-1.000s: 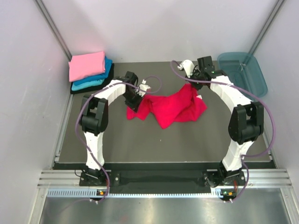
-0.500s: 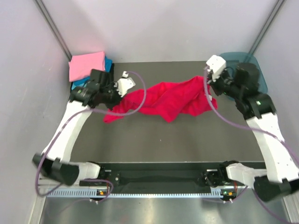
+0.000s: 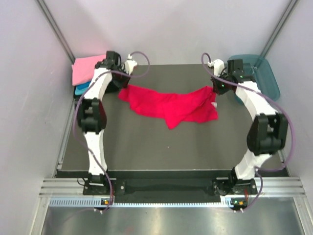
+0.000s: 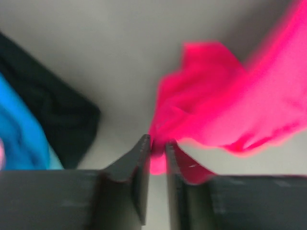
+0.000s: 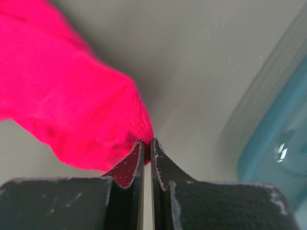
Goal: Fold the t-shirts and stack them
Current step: Flatten the tshirt out
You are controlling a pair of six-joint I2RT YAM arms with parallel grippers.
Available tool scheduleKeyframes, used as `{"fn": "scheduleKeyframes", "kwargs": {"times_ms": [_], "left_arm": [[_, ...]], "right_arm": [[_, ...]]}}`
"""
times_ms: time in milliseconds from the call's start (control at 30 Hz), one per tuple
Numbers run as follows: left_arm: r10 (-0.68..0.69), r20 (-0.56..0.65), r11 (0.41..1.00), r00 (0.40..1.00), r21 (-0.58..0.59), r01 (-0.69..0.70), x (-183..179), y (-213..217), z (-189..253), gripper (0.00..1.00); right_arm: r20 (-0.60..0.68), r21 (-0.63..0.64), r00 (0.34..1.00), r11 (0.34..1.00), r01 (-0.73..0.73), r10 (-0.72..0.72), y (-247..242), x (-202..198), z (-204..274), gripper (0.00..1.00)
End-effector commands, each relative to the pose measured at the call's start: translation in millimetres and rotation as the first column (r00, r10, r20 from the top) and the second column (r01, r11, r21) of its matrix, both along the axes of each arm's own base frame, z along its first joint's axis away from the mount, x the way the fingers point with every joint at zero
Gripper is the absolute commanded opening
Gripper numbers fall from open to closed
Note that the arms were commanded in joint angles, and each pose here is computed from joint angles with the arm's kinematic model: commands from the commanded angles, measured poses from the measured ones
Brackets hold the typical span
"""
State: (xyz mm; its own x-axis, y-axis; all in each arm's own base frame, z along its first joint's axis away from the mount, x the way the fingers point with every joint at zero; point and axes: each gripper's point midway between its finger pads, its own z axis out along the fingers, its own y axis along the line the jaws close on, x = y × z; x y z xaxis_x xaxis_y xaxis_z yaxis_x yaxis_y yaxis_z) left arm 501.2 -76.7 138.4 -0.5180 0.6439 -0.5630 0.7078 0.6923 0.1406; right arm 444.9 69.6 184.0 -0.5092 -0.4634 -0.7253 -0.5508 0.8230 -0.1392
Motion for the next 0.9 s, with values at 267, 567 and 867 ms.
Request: {"fn": "scheduleKeyframes", "kwargs": {"times_ms": [267,567,867], "left_arm": [[0.004,0.035,0.984,0.999,-0.178,0.002,8.2,-36.9,31.6,0.35],[-0.085,-0.11,0.983,0.99,-0.169,0.066,-44.9,-49.5,1.1,0.47],[-0.085,-0.225,0.995,0.971,-0.074,0.07,-46.8,-50.3,-43.7,0.55]], "right_arm": [[0.11,0.072,0.991,0.995,0.073,-0.081,-18.0,33.8,45.8,0.0],[0.05,0.098,0.998,0.994,0.04,-0.045,-4.0,14.2,30.1,0.0],[0.059,0.101,0.998,0.994,0.029,-0.035,0.1,14.6,34.4,0.0]]}}
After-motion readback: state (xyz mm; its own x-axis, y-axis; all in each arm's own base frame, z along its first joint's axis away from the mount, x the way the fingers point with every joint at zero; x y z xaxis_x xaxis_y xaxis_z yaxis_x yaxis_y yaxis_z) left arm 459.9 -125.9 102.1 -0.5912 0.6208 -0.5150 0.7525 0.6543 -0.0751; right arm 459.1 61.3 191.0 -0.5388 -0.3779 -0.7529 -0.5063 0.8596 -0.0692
